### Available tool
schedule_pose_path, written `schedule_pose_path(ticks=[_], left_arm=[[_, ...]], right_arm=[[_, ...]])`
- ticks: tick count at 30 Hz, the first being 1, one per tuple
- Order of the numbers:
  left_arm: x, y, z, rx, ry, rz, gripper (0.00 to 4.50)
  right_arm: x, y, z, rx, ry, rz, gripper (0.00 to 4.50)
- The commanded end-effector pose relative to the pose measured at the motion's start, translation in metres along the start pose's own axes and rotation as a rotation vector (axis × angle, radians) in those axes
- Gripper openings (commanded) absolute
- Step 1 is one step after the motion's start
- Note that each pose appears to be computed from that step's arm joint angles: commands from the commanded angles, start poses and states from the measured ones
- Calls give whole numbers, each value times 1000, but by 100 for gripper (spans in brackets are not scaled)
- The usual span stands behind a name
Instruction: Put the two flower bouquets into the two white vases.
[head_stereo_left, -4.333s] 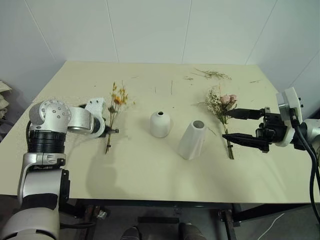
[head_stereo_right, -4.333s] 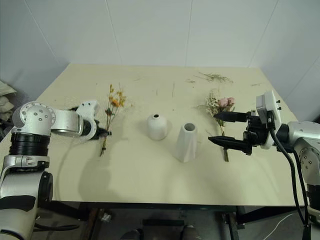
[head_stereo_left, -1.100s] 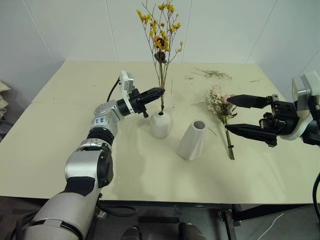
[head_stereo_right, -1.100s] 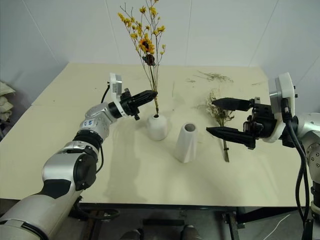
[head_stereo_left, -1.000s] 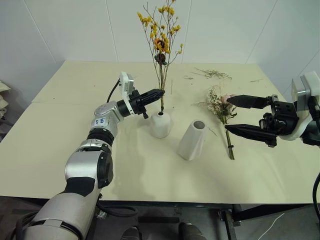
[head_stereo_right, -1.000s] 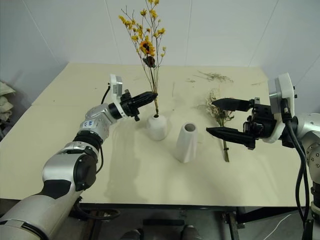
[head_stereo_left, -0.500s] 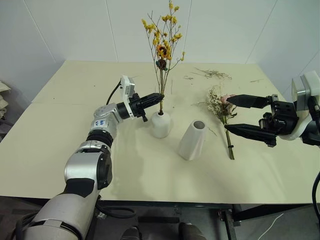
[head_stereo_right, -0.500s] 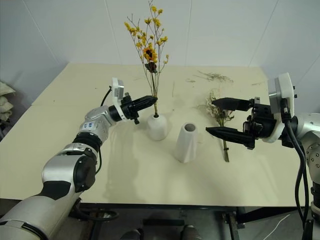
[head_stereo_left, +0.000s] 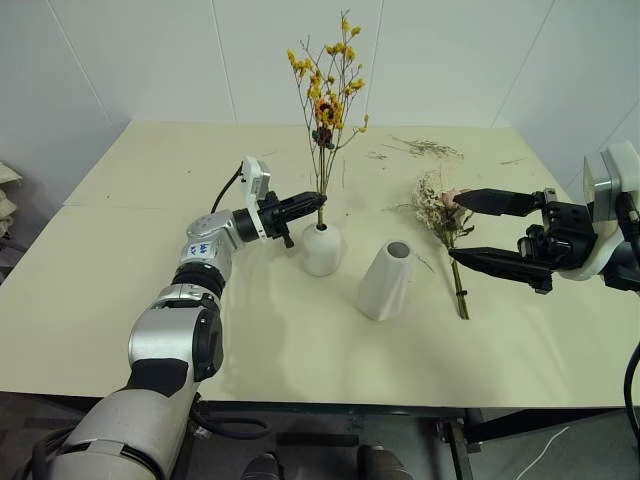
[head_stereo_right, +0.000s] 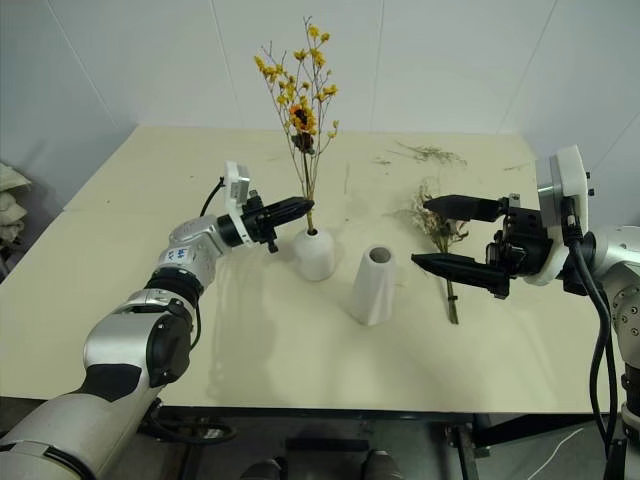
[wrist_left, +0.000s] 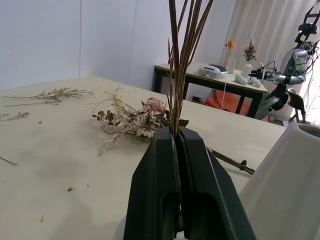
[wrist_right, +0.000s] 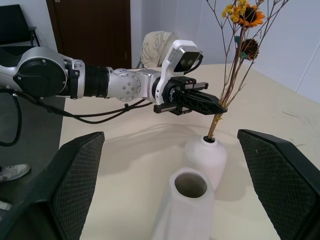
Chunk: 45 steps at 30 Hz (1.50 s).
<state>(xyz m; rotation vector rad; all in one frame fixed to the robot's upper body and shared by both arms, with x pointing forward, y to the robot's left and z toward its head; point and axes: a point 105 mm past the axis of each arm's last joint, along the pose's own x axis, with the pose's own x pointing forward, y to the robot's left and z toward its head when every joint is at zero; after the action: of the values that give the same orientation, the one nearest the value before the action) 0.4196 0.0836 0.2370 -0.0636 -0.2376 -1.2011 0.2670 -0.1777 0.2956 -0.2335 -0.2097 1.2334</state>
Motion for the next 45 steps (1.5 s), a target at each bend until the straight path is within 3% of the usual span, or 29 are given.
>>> schedule_pose_path(ticks=[1, 14, 18, 30, 36, 45], left_arm=[[1, 0, 0, 29, 5, 5, 4], [1, -6, -13, 20, 22, -15, 4], [-2, -5, -16, 17, 35, -16, 94], [-24, -4, 2, 91, 41, -71, 447], [-48, -3, 19, 155, 52, -117, 447], [-97, -5, 60, 245, 36, -173, 447]], right_arm=[[0, 4, 8, -43, -13, 5, 450], [3, 7, 7, -40, -15, 9, 450], [3, 7, 7, -39, -16, 8, 450], [-2, 5, 3, -33, 4, -19, 450], [-10, -2, -8, -18, 75, -114, 450], [-35, -42, -65, 78, 385, -486, 450]])
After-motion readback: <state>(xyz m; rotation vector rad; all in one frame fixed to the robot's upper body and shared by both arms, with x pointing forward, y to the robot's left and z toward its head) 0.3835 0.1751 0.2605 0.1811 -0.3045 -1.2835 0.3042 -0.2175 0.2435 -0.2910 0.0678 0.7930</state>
